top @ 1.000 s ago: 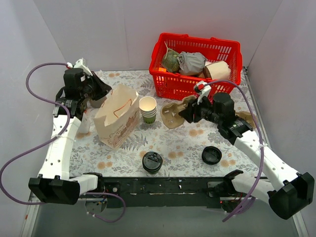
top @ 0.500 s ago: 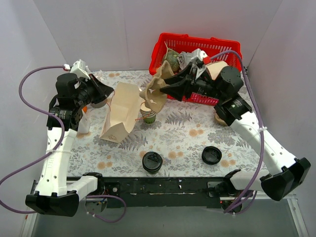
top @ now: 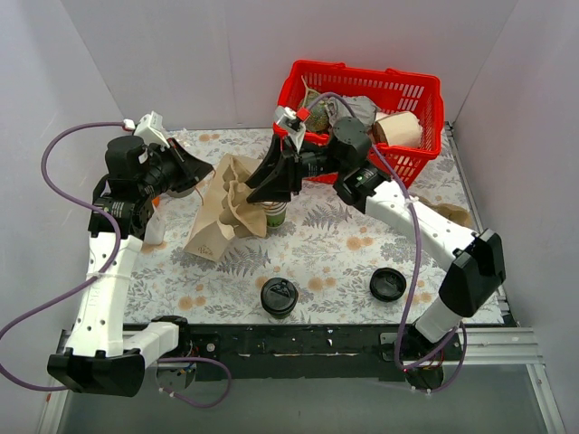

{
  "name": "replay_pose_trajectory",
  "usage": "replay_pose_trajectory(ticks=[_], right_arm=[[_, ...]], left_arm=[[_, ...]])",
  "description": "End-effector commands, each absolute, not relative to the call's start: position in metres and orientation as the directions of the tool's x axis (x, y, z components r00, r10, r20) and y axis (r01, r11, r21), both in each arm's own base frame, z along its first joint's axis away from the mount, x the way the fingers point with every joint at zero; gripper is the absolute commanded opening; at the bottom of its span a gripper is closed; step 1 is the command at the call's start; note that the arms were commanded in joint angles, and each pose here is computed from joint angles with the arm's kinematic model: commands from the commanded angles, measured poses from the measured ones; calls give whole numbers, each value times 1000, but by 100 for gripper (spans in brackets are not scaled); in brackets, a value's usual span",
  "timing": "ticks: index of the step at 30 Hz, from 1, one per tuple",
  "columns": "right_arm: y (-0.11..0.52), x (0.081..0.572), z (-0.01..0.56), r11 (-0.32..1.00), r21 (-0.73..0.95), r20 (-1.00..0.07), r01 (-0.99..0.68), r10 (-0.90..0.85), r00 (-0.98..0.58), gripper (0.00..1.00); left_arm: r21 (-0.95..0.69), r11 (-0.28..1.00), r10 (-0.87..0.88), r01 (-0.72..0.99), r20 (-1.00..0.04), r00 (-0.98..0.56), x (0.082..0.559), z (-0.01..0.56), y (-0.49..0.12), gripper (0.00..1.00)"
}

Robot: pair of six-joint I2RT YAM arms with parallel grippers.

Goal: Pack the takeout coffee

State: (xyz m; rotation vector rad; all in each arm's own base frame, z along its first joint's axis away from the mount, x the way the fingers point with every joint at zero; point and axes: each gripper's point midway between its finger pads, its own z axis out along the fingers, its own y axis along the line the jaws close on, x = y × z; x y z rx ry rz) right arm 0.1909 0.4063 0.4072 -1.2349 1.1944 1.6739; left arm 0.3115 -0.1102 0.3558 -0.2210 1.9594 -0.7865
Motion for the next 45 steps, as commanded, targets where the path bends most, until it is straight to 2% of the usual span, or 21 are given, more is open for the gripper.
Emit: replay_pose_trajectory(ticks=[1,7,12,13,14,18,25,28,38,45], right_arm=[[410,186,420,-385,218,-966,-897,47,-254,41],[421,196,398,-398,295,-949,-869,-14,-316,40],[431,217,381,-304,327,-943,-895,-52,-327,40],[434,224,376,-285,267,-963,-921,-44,-266,40],[435,231,367,-236,291,-957,-927,-72,-282,40],[436,252,363,-141,174,-983,-975,-79,-164,40],[430,253,337,-158,107,-987,-982,-136,-86,39],[428,259,328,-127,83,-986,-988,-157,-62,38],[423,297,299,162,156,-964,-974,-188,-186,36],[420,296,310,231,298,-942,-926,-89,-325,34]], left_arm=[[-609,753,-436,247,-744,-506,301,366,-119,0],[-609,742,-426,281,-752,-503,295,373,-123,0],[-612,722,-407,323,-754,-516,290,377,-129,0],[-612,717,-403,332,-754,-519,288,378,-131,0],[-611,712,-396,346,-756,-522,287,379,-133,0],[-619,689,-381,377,-752,-538,283,381,-138,0],[-612,689,-350,389,-751,-560,287,373,-141,0],[-601,691,-332,401,-758,-562,288,371,-142,0],[-565,715,-306,412,-783,-541,291,372,-138,0],[-574,703,-300,420,-775,-556,293,369,-141,0]])
